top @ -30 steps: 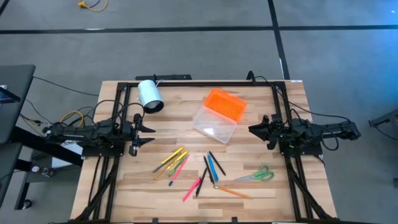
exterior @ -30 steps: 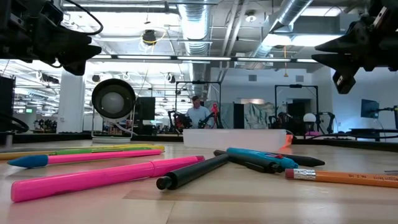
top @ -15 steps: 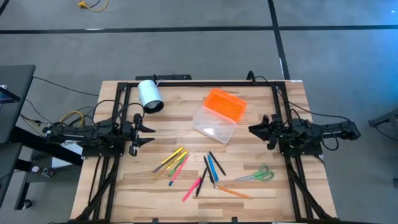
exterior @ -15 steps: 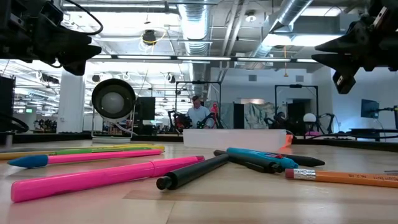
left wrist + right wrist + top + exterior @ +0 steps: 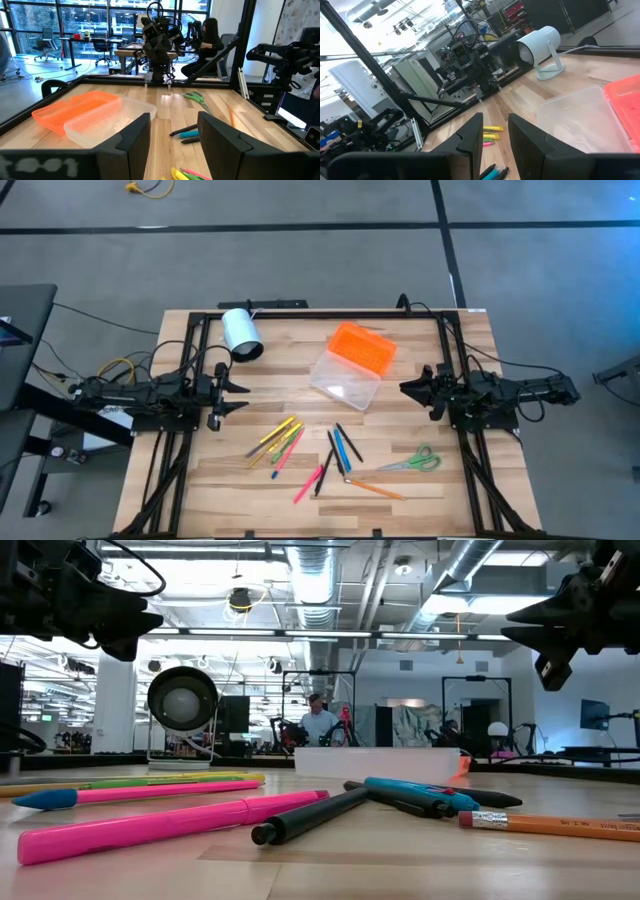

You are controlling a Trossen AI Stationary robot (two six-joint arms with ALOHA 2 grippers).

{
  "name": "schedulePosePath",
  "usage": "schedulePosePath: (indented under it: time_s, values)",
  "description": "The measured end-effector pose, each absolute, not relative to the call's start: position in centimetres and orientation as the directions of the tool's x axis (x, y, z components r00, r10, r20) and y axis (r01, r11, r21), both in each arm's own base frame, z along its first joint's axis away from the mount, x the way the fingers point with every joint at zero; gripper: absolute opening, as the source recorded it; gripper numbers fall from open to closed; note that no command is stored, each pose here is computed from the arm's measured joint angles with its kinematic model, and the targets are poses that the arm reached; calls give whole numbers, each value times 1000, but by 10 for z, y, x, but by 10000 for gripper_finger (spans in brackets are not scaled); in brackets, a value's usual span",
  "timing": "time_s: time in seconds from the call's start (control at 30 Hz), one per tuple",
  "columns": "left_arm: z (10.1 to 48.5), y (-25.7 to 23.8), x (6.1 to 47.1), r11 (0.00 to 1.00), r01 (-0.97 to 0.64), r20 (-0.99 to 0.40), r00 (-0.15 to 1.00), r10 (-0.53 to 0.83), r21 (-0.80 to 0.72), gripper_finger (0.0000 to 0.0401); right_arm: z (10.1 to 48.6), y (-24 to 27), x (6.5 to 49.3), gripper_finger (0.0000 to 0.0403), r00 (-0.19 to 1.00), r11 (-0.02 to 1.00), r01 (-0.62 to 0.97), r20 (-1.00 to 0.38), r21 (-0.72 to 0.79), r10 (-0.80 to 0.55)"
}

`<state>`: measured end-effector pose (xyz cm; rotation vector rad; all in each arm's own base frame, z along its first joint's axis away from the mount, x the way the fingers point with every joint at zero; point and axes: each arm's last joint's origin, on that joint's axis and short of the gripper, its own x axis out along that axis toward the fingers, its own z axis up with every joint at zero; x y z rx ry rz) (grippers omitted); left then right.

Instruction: Pick & place school supplies into a supply box

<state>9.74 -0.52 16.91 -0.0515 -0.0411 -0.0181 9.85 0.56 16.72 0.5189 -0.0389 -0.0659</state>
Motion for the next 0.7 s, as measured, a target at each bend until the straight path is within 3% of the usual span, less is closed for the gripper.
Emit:
schedulePosePath:
  time_s: [0.27, 0.5, 0.7]
  values:
    - [169, -5, 97, 999, 11, 43, 999, -8, -53, 154, 167, 6, 99, 86, 997, 866, 53, 20, 497, -73]
    - [169, -5, 97, 971, 22, 43, 999, -12, -240, 154, 170, 5, 98, 86, 996, 864, 45, 50, 501, -80]
    - [170, -4, 97, 968, 1, 45, 999, 10, -251, 154, 169, 4, 99, 86, 995, 861, 60, 37, 504, -91]
